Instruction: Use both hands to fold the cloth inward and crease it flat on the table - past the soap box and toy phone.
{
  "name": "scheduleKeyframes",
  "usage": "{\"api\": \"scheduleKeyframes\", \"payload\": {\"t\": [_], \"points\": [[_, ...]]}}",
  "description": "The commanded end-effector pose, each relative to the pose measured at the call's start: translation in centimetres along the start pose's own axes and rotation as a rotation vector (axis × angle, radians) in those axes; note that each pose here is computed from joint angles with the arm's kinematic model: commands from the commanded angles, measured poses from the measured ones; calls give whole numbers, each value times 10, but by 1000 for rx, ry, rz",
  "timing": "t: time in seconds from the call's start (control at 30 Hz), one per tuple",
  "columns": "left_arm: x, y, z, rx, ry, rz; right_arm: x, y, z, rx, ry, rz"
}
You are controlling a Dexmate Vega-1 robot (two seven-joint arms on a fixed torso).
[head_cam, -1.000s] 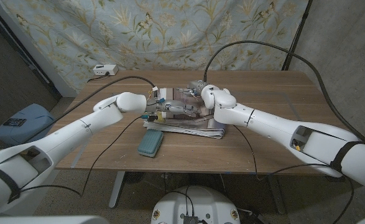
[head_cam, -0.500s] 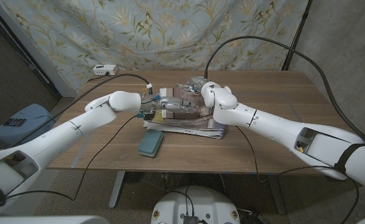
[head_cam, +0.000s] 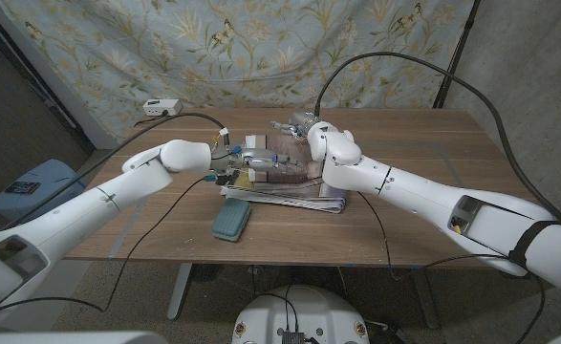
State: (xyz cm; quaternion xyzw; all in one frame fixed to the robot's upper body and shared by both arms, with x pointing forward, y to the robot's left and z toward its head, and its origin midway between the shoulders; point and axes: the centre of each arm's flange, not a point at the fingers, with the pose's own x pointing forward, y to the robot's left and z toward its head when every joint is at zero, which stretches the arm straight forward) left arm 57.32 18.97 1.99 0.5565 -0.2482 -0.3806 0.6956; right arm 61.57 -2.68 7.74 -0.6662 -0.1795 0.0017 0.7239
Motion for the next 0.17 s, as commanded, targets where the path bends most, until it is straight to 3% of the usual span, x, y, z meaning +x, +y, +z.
{"api": "scheduleKeyframes", "payload": {"t": [0.03, 0.17], "points": [[-6, 1, -2, 3, 14, 10, 5, -6, -7, 54, 19, -18], [-6, 2, -3, 2, 16, 5, 7, -6, -11, 72, 22, -15]]}}
